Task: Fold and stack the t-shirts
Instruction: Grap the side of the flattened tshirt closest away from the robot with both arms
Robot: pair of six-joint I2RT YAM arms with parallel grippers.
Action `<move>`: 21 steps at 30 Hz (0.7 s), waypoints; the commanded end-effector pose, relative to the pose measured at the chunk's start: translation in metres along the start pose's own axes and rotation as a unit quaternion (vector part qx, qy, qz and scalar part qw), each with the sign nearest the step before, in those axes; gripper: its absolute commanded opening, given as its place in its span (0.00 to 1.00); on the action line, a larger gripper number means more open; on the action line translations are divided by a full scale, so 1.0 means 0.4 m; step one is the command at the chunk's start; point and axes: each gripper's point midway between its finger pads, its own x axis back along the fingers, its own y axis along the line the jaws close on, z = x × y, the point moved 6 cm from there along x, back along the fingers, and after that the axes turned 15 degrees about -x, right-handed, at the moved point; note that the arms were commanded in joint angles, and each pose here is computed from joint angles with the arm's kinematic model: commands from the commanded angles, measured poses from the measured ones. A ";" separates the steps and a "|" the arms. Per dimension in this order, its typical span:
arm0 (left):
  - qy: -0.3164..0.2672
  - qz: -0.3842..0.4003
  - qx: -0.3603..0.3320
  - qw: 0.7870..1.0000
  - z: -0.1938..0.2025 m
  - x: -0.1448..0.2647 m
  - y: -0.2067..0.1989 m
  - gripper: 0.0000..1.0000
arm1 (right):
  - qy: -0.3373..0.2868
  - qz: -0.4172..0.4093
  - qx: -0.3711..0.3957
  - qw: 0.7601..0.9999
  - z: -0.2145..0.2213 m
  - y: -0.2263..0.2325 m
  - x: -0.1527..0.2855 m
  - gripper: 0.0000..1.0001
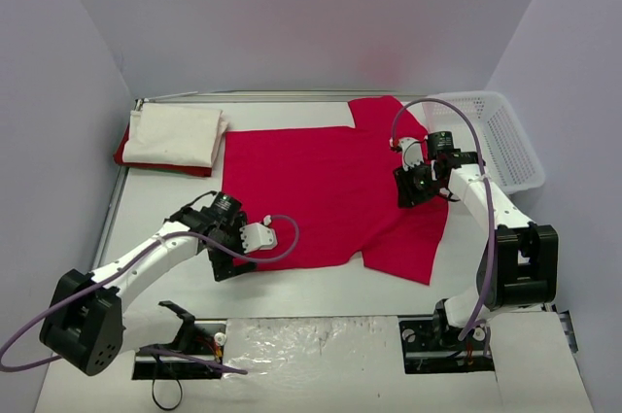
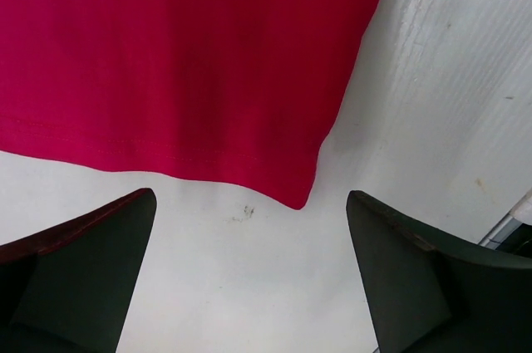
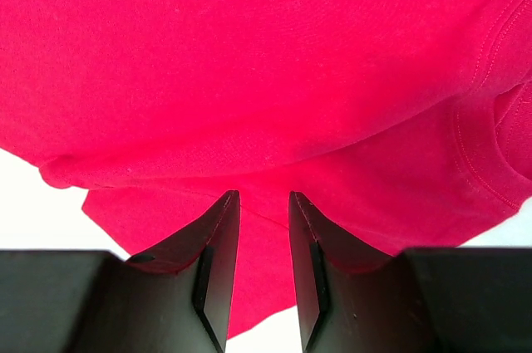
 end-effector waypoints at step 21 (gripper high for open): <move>0.055 -0.002 0.003 0.998 0.034 -0.049 0.008 0.88 | 0.011 -0.009 -0.010 1.000 0.014 -0.001 -0.009 0.28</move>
